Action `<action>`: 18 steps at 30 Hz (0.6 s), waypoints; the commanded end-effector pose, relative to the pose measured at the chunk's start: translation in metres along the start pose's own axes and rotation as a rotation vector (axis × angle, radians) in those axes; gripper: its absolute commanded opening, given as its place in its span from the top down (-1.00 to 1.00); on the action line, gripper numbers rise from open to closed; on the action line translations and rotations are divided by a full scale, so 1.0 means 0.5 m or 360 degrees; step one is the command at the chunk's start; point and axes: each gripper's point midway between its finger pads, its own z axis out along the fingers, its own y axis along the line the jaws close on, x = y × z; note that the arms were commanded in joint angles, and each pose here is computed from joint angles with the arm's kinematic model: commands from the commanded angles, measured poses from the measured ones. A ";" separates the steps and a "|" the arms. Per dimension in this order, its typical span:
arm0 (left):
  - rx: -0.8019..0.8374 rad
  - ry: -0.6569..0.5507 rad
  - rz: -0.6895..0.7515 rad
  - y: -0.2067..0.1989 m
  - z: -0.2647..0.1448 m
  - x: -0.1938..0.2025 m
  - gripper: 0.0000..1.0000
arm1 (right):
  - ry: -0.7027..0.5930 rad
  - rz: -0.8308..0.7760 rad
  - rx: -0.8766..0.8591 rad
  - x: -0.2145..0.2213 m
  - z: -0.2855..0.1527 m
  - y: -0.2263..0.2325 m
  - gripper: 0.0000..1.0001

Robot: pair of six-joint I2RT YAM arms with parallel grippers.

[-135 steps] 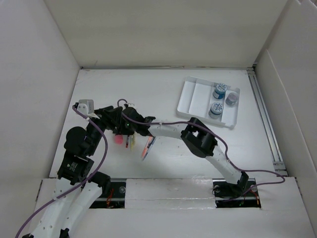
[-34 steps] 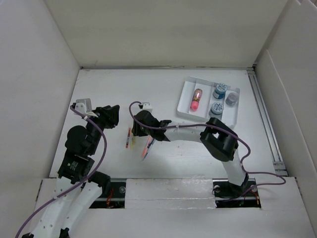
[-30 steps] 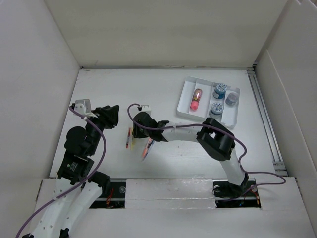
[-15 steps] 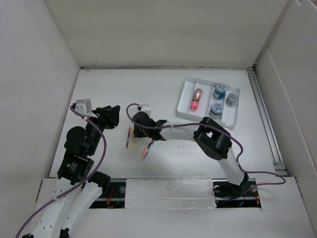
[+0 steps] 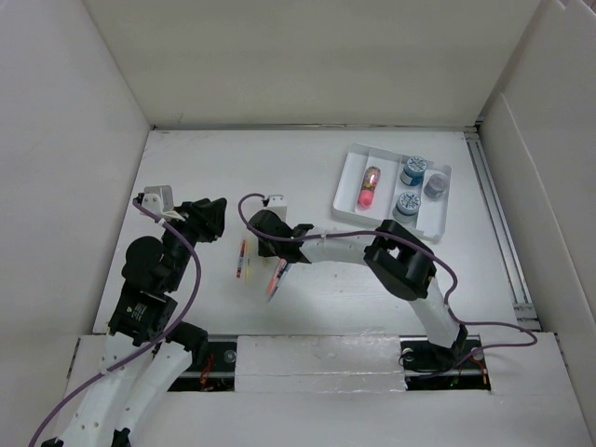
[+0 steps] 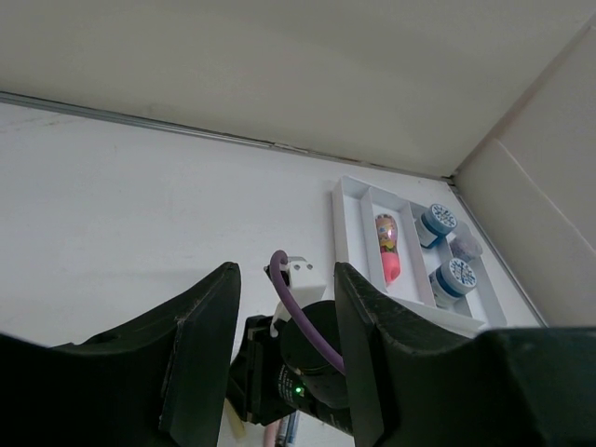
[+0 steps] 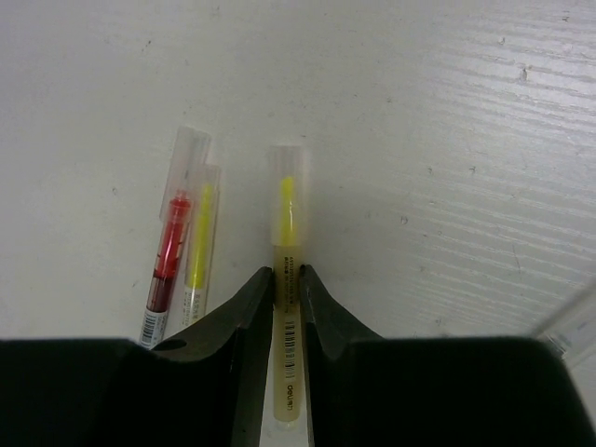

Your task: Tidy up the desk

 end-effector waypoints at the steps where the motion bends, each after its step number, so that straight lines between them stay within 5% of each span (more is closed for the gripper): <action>1: 0.0054 -0.0061 -0.0015 -0.018 0.000 -0.026 0.18 | -0.0012 -0.0017 0.0054 -0.003 0.006 -0.009 0.53; 7: 0.0057 -0.0054 -0.0017 -0.019 0.000 -0.025 0.18 | -0.0064 0.0046 0.0051 -0.023 0.011 -0.008 0.86; 13: 0.0057 -0.0055 -0.0015 -0.019 0.000 -0.025 0.18 | -0.0306 0.0427 -0.0386 -0.230 -0.071 -0.001 0.90; 18: 0.0055 -0.0063 -0.0013 -0.018 -0.001 -0.027 0.18 | -0.0329 0.0547 -0.0492 -0.310 -0.098 -0.069 0.89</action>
